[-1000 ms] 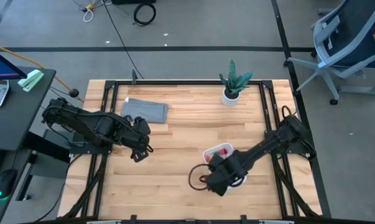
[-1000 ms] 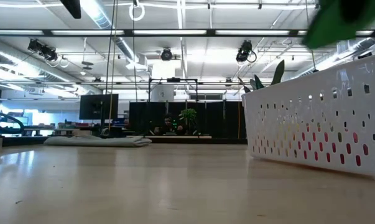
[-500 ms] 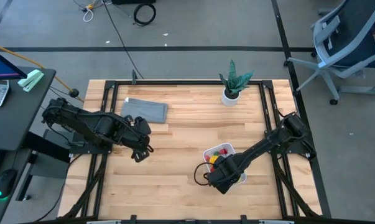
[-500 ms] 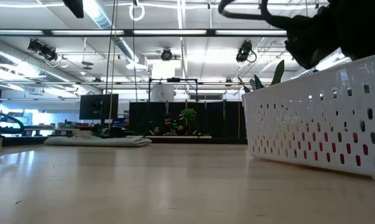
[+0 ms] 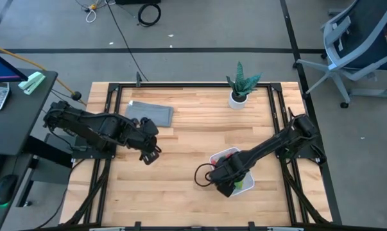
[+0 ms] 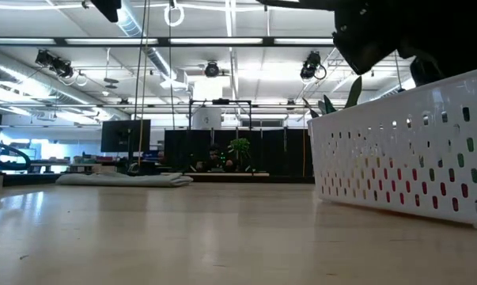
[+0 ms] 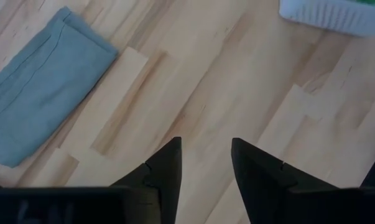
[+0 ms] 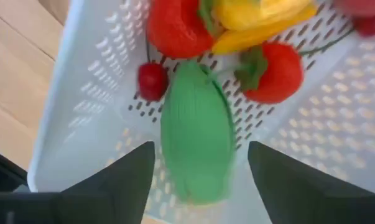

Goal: Pick and placing Produce into tupperware
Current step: Put the green corn into the white bin, then return to Home Position

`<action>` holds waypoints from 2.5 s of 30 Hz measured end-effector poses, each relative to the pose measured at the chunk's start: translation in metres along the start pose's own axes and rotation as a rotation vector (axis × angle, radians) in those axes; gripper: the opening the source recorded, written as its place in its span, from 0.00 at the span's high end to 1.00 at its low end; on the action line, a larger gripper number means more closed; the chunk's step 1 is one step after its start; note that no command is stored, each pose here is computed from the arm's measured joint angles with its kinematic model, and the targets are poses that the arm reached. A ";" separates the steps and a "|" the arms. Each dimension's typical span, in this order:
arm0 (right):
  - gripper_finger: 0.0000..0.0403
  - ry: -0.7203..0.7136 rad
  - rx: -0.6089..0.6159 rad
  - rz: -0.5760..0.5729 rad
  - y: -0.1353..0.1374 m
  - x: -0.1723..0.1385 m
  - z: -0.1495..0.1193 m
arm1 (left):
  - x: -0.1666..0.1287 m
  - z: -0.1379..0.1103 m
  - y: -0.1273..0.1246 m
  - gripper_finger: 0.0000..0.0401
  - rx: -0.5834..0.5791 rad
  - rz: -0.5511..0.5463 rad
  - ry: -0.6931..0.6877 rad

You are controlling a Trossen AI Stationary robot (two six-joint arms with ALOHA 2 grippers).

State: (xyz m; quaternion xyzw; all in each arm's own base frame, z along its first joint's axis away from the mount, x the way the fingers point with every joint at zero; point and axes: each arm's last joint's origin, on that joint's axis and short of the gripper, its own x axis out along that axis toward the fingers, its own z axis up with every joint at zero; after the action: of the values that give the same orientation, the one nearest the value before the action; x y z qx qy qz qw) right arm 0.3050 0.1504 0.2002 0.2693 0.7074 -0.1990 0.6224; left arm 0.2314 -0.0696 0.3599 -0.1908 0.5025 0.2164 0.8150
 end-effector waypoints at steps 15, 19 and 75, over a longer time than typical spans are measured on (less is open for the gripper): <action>0.27 -0.071 -0.009 0.139 -0.049 -0.084 -0.024 | -0.003 0.012 0.012 0.68 -0.071 0.001 0.021; 0.27 -0.166 0.038 0.261 -0.093 -0.134 -0.054 | -0.030 0.010 0.025 0.69 -0.125 0.010 0.137; 0.26 -1.570 -0.532 0.933 -0.252 -0.054 -0.117 | 0.052 -0.095 0.108 0.66 -0.195 -0.672 -1.362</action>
State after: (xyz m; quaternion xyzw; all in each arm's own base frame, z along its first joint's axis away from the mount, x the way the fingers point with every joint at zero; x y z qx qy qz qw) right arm 0.0605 0.0193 0.2575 0.1632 -0.0696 0.1130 0.9776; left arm 0.1235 -0.0218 0.2626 -0.2289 -0.2172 0.0702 0.9463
